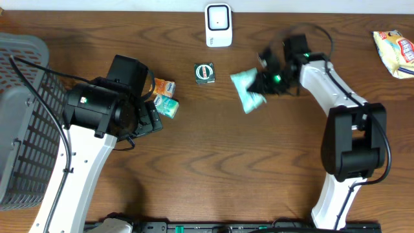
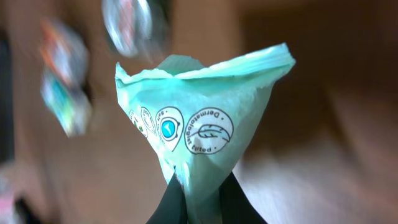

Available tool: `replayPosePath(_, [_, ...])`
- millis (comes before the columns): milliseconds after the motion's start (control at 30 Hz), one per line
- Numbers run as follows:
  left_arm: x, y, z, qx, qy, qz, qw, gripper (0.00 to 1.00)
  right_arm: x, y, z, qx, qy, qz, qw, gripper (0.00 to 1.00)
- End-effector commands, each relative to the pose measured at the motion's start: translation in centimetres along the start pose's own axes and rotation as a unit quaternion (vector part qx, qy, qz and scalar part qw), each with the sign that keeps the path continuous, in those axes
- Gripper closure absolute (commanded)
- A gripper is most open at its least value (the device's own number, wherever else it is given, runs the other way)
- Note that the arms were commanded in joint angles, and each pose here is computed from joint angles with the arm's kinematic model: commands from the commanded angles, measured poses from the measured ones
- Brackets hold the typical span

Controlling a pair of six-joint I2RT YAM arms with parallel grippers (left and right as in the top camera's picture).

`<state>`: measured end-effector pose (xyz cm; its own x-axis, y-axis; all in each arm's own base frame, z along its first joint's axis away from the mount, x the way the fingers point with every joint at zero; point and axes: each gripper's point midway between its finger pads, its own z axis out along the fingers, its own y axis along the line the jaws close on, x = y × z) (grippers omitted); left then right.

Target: Scan the item barcode

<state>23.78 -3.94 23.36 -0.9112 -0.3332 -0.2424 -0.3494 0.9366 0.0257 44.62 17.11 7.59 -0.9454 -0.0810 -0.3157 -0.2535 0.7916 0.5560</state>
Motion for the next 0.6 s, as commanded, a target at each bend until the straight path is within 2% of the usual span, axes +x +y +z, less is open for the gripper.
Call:
replayPosePath(0, [-0.1, 0.2, -0.2, 0.000, -0.003, -0.007, 1.000, 0.02, -4.3, 2.3, -0.2, 0.031, -0.067, 0.026, 0.997, 0.99])
replayPosePath(133, [-0.1, 0.2, -0.2, 0.000, -0.003, -0.007, 1.000, 0.02, -9.4, 5.4, -0.4, 0.047, -0.169, -0.004, 0.984, 0.99])
replayPosePath(333, [-0.1, 0.2, -0.2, 0.000, -0.003, -0.007, 1.000, 0.02, -14.4, 8.5, -1.2, -0.010, -0.277, 0.032, 0.960, 0.99])
replayPosePath(567, [-0.1, 0.2, -0.2, 0.000, -0.003, -0.007, 1.000, 0.03, -18.8, 7.7, 0.9, -0.032, -0.302, 0.051, 0.952, 0.99])
